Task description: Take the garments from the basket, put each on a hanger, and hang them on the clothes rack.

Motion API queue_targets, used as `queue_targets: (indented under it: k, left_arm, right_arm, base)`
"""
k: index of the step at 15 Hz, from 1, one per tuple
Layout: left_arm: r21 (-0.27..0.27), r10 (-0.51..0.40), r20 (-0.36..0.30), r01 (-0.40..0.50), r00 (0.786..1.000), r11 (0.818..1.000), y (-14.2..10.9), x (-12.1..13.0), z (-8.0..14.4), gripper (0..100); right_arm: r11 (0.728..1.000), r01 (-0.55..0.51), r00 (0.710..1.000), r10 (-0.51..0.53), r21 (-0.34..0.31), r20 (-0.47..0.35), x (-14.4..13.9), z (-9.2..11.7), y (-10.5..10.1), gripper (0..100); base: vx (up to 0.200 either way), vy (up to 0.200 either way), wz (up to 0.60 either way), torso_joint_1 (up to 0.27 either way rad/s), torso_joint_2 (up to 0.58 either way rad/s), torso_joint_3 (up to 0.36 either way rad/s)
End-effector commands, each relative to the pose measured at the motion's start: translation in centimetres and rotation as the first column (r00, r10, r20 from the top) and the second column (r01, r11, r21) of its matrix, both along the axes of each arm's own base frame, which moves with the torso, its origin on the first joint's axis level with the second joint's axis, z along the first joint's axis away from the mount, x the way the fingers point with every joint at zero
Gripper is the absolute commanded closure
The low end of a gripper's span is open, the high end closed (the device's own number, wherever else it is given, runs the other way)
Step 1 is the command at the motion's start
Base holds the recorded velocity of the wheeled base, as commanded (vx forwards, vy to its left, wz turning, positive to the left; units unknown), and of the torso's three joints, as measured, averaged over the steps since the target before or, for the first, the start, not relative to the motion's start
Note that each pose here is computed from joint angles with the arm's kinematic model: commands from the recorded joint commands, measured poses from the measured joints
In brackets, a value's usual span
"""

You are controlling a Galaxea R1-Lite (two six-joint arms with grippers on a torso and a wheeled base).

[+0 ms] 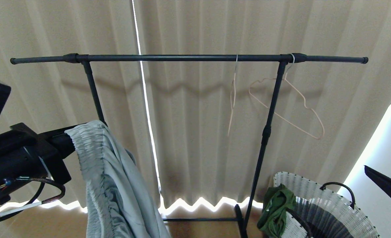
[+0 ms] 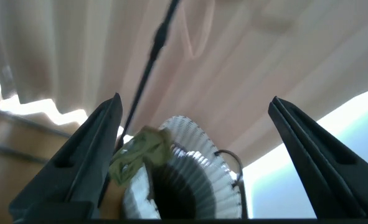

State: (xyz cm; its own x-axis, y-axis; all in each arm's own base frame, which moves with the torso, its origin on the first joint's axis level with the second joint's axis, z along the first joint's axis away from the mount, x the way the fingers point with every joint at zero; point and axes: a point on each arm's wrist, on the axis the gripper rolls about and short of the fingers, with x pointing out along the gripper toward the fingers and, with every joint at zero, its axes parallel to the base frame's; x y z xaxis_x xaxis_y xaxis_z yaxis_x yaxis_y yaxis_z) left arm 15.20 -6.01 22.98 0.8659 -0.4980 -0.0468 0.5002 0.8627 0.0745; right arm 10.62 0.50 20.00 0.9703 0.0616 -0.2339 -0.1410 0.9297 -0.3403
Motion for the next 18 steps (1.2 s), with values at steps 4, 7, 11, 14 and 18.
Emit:
queue_targets:
  k: [4,7,11,14,18]
  left_arm:
    - [0.033,0.002,0.0,-0.001,1.0,0.999,0.08,-0.17,-1.02,100]
    - [0.031,0.002,0.004,-0.002,1.0,1.0,0.11,-0.26,-0.92,100]
    - [0.035,0.001,-0.003,-0.001,1.0,0.999,0.15,-0.34,-1.19,100]
    - [0.038,0.001,-0.01,-0.001,1.0,0.999,0.15,-0.34,-1.39,100]
    - [0.038,0.001,-0.01,-0.001,1.0,0.999,0.17,-0.41,-1.4,100]
  right_arm:
    - [1.0,-0.013,1.0,0.013,-0.001,-0.017,0.01,-0.44,0.06,0]
    - [1.0,-0.013,1.0,0.013,-0.001,-0.014,0.09,-0.3,0.06,0]
    - [1.0,-0.013,1.0,0.013,-0.001,-0.02,0.14,-0.42,0.07,0]
    - [1.0,-0.013,1.0,0.013,-0.001,-0.028,0.4,-0.45,0.08,0]
    - [1.0,-0.013,0.999,0.013,-0.001,-0.031,0.46,-0.46,0.08,0]
  base:
    - [0.0,0.0,0.0,0.0,0.0,0.0]
    - [0.0,0.0,0.0,0.0,0.0,0.0]
    - [0.0,0.0,0.0,0.0,0.0,0.0]
    - [0.0,0.0,0.0,0.0,0.0,0.0]
    - [0.0,-0.2,0.0,0.005,0.0,0.002]
